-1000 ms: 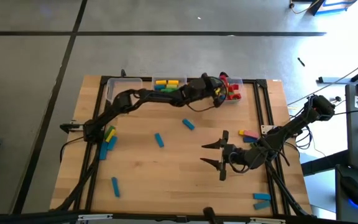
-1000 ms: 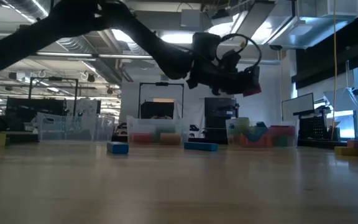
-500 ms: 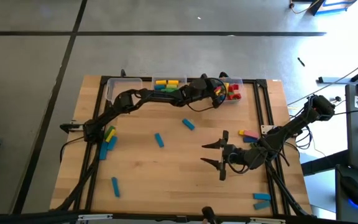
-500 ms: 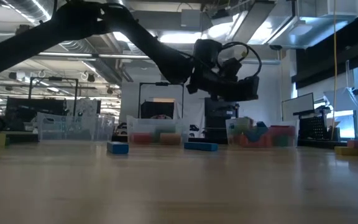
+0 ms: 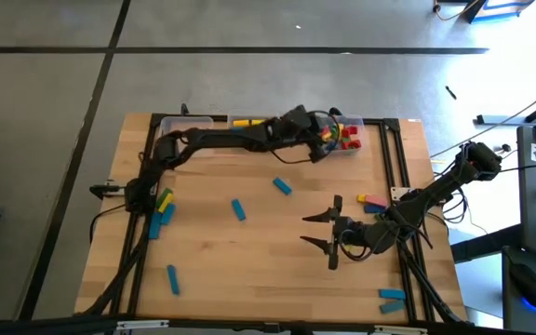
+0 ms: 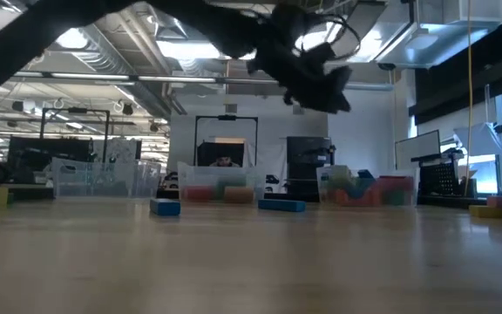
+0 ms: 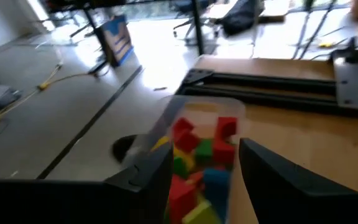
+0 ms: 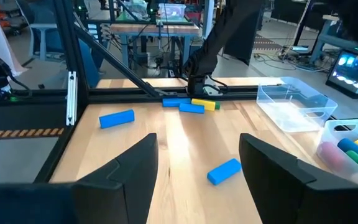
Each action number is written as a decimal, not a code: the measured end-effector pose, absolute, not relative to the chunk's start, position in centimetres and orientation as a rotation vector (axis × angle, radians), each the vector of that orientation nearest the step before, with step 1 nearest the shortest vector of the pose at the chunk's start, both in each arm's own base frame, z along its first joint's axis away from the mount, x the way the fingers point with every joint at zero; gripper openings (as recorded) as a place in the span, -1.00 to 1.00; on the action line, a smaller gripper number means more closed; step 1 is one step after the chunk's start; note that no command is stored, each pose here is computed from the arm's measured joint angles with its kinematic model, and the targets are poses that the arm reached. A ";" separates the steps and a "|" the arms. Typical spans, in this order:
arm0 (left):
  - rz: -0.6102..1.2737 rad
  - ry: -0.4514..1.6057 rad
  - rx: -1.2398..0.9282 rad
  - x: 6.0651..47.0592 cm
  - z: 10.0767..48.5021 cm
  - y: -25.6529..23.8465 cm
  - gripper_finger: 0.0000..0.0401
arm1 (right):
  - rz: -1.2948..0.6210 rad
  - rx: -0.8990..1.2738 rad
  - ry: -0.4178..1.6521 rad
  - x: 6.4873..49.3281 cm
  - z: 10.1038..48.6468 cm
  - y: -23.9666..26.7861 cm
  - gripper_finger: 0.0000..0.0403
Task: Sort blocks by size
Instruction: Put the blue rectangular block into the left transparent bin
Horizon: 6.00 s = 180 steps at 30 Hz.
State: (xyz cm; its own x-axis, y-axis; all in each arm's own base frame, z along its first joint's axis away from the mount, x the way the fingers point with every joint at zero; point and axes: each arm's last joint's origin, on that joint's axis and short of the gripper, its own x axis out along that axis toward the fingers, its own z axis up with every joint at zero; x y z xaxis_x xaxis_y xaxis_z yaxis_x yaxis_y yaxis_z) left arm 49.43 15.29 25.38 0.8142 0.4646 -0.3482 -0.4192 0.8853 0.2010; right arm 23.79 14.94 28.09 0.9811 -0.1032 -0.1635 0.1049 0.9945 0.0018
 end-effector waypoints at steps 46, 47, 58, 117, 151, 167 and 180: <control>0.024 0.203 -0.013 19.9 19.2 -3.9 -0.11 | -0.423 0.228 0.455 30.5 20.6 5.7 0.51; 0.000 0.201 -0.011 19.6 18.8 -4.3 -0.11 | -0.441 0.223 0.469 30.7 20.1 5.3 0.54; -0.176 0.177 0.043 17.5 17.2 -7.3 -0.11 | -0.592 0.227 0.565 32.7 15.2 1.8 0.57; 0.023 0.300 -0.114 18.4 14.9 -6.6 -0.11 | -0.456 0.040 0.511 40.1 19.4 1.6 -0.44; 0.063 0.092 -0.654 20.3 18.6 -5.2 -0.11 | -0.359 -0.469 0.374 39.1 20.2 12.5 -0.43; 0.086 0.112 -0.594 22.9 19.1 -5.4 -0.32 | -0.343 -0.492 0.348 39.3 20.5 12.4 -0.43; 0.083 0.135 -0.485 22.8 19.0 -5.4 -0.75 | -0.317 -0.451 0.331 39.1 20.6 13.1 -0.36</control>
